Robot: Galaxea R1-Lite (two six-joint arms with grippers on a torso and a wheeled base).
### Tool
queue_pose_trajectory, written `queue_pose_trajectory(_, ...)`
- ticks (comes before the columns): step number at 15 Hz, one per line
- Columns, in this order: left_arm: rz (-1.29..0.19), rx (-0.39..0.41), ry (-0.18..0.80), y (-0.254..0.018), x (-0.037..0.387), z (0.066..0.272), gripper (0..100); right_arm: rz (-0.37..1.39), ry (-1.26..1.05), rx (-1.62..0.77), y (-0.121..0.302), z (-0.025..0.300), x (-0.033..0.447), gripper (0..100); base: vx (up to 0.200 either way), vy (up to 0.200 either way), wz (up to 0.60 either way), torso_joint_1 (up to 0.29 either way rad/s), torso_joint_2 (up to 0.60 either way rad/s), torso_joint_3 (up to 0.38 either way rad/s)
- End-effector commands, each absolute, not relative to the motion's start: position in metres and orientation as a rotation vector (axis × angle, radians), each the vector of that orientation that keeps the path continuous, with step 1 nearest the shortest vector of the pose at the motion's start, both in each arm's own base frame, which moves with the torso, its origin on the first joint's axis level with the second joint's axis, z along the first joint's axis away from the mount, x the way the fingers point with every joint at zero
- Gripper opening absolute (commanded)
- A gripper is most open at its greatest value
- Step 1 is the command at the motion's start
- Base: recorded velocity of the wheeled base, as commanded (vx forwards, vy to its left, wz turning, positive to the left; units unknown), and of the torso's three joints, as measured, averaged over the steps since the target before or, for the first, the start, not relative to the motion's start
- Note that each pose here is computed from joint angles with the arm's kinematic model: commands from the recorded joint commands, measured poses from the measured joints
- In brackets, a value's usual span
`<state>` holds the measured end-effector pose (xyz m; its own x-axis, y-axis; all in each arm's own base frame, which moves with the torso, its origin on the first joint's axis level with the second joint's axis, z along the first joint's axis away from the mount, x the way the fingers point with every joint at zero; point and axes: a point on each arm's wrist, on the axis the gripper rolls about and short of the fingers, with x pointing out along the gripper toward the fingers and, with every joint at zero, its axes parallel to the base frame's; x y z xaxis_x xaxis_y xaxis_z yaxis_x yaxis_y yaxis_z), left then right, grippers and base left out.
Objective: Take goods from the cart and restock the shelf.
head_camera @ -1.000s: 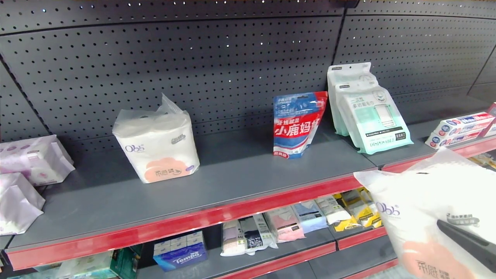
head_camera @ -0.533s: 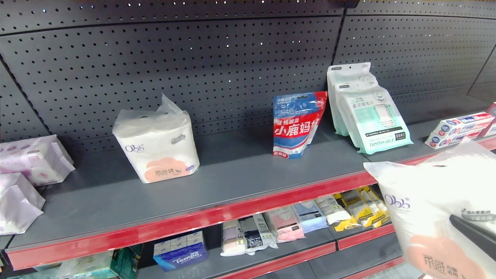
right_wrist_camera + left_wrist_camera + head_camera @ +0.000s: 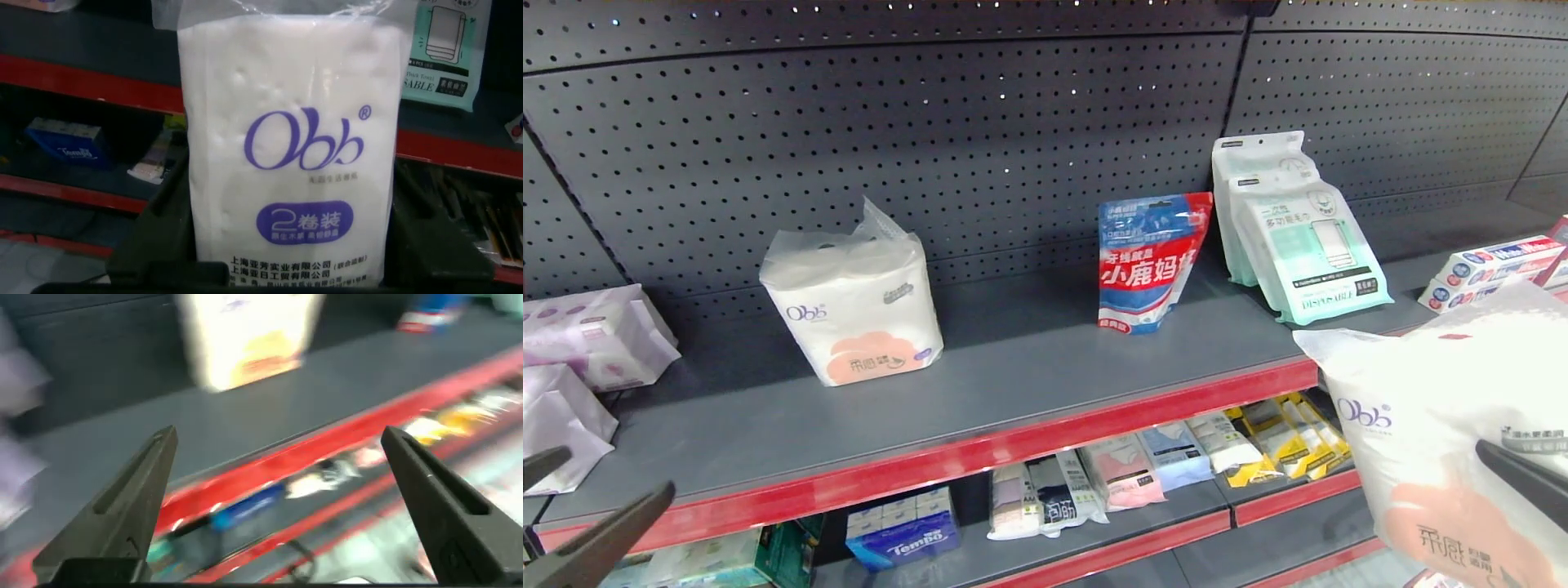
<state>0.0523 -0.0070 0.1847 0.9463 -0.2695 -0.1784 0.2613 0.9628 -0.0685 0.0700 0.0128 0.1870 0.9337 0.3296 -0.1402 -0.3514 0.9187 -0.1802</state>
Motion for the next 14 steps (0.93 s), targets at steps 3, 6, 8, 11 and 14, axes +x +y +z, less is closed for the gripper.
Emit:
queue_pose_trajectory(3,-0.375,-0.026,0.207,0.005,0.146,0.184,100,0.35,0.14,-0.205,0.014,0.188,0.079,0,0.0,0.0,0.0,0.0,0.0,0.0)
queue_pose_trajectory(6,-0.479,0.039,0.149,0.038,0.197,0.179,100,0.337,0.148,-0.204,0.013,0.19,0.082,0,0.0,0.0,0.0,0.0,0.0,0.0)
queue_pose_trajectory(8,-0.535,0.025,0.139,0.053,0.214,0.182,100,0.327,0.159,-0.203,0.012,0.189,0.085,0,0.0,0.0,0.0,0.0,0.0,0.0)
queue_pose_trajectory(11,-0.59,0.019,0.153,0.063,0.24,0.175,100,0.325,0.165,-0.203,0.012,0.189,0.087,0,0.0,0.0,0.0,0.0,0.0,0.0)
queue_pose_trajectory(14,-0.625,0.029,0.15,0.071,0.265,0.169,100,0.315,0.173,-0.206,0.011,0.188,0.088,0,0.0,0.0,0.0,0.0,0.0,0.0)
